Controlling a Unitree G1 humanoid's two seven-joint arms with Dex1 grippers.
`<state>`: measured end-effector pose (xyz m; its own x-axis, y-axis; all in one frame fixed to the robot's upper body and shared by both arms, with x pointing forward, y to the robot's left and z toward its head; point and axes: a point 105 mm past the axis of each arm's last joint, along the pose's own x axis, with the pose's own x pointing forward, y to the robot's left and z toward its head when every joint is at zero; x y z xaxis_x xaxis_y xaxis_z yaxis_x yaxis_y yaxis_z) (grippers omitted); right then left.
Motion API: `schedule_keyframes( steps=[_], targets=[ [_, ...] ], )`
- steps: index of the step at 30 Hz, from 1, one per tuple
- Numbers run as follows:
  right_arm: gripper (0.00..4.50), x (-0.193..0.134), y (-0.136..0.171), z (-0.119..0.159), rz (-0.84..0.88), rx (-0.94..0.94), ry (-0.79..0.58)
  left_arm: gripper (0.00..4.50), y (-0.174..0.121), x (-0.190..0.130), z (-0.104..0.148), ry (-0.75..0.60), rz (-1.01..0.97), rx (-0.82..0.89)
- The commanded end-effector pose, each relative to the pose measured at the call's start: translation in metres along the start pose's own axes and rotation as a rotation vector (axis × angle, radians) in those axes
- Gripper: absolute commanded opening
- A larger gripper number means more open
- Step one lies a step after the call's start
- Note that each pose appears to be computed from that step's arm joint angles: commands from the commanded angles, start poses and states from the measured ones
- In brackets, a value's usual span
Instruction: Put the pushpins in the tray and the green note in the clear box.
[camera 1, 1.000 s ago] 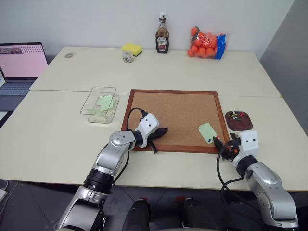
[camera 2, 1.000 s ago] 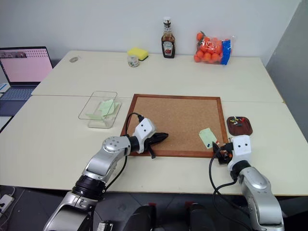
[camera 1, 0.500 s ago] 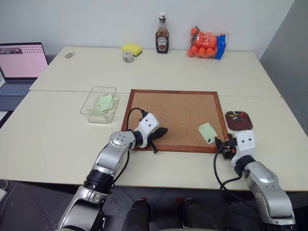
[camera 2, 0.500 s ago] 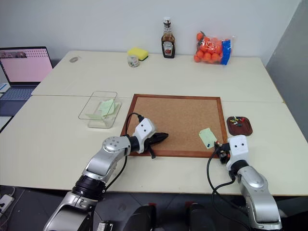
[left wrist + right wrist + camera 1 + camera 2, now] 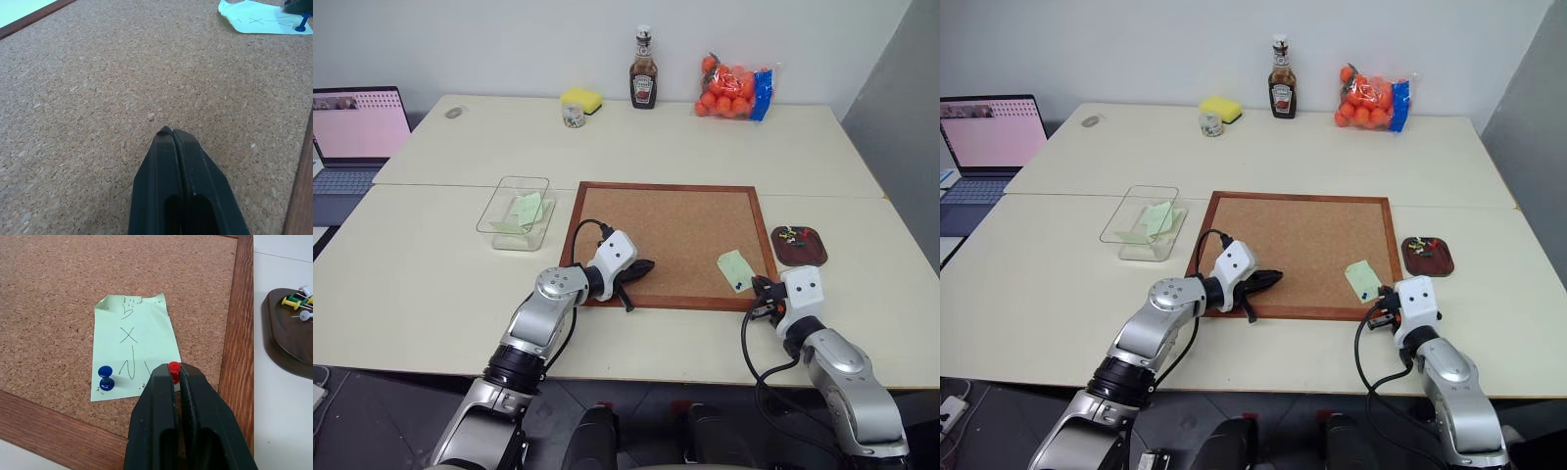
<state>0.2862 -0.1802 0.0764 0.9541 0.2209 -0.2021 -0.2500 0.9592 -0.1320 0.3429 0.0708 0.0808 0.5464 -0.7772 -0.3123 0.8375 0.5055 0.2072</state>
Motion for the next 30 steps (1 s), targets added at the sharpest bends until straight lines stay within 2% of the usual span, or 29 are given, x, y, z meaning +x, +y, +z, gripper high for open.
schedule_keyframes(
  steps=[1,9,18,26,28,30],
  targets=[
    [0.05,-0.005,-0.005,0.016,-0.013,-0.021,-0.066,0.00,-0.011,0.002,-0.014,0.052,-0.038,-0.013],
    [0.05,-0.015,0.002,0.032,-0.005,0.015,-0.180,0.00,-0.013,0.001,-0.016,0.059,-0.047,-0.016],
    [0.05,-0.017,0.004,0.040,-0.022,0.025,-0.229,0.00,-0.015,0.001,-0.017,0.065,-0.051,-0.016],
    [0.05,-0.012,-0.025,0.056,-0.110,0.015,-0.262,0.00,-0.016,0.000,-0.019,0.069,-0.047,-0.019],
    [0.05,-0.007,-0.035,0.056,-0.133,0.000,-0.239,0.00,-0.015,0.000,-0.019,0.069,-0.045,-0.019],
    [0.05,0.001,-0.046,0.045,-0.150,-0.040,-0.140,0.00,-0.015,0.001,-0.019,0.069,-0.045,-0.020]
  ],
)
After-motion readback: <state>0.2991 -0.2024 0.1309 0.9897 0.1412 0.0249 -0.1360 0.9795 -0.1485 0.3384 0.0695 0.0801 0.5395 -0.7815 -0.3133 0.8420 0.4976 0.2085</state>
